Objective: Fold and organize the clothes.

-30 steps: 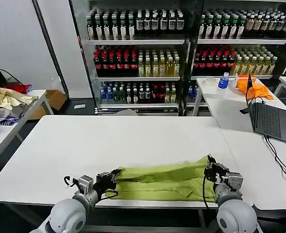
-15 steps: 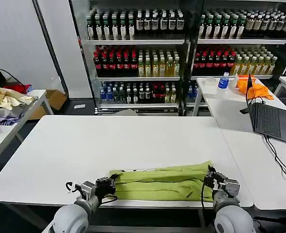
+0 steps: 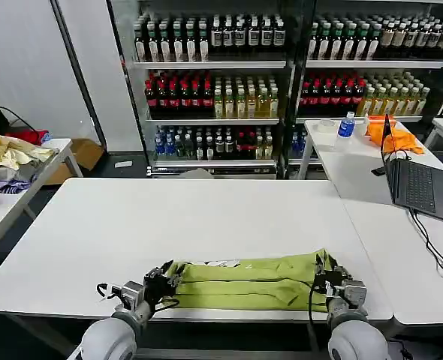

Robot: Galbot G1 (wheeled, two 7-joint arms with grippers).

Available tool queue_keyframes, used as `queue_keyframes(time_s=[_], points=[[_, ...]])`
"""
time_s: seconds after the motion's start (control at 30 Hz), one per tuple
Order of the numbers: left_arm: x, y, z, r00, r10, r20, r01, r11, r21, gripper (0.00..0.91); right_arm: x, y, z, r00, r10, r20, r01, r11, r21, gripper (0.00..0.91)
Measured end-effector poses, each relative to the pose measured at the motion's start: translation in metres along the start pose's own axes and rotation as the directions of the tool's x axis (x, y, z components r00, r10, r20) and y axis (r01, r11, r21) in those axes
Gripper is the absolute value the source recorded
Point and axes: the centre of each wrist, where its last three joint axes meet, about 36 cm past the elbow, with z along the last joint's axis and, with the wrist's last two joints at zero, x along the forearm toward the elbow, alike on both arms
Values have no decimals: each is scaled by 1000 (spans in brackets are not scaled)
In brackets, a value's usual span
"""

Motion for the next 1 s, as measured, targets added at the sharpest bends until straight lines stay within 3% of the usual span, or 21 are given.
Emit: queue_keyframes(time_s=[0.17, 0.43, 1.0], points=[[15, -6, 0, 999, -36, 26, 36, 999, 19, 907, 14, -5, -3, 999, 15, 29, -15, 1000, 10, 907], [27, -25, 16, 997, -80, -15, 81, 993, 87, 907, 27, -5, -1, 999, 30, 42, -31, 999, 16, 907], [4, -45, 25, 989, -121, -83, 137, 966, 219, 907, 35, -8, 1, 998, 40, 57, -42, 999, 25, 907]])
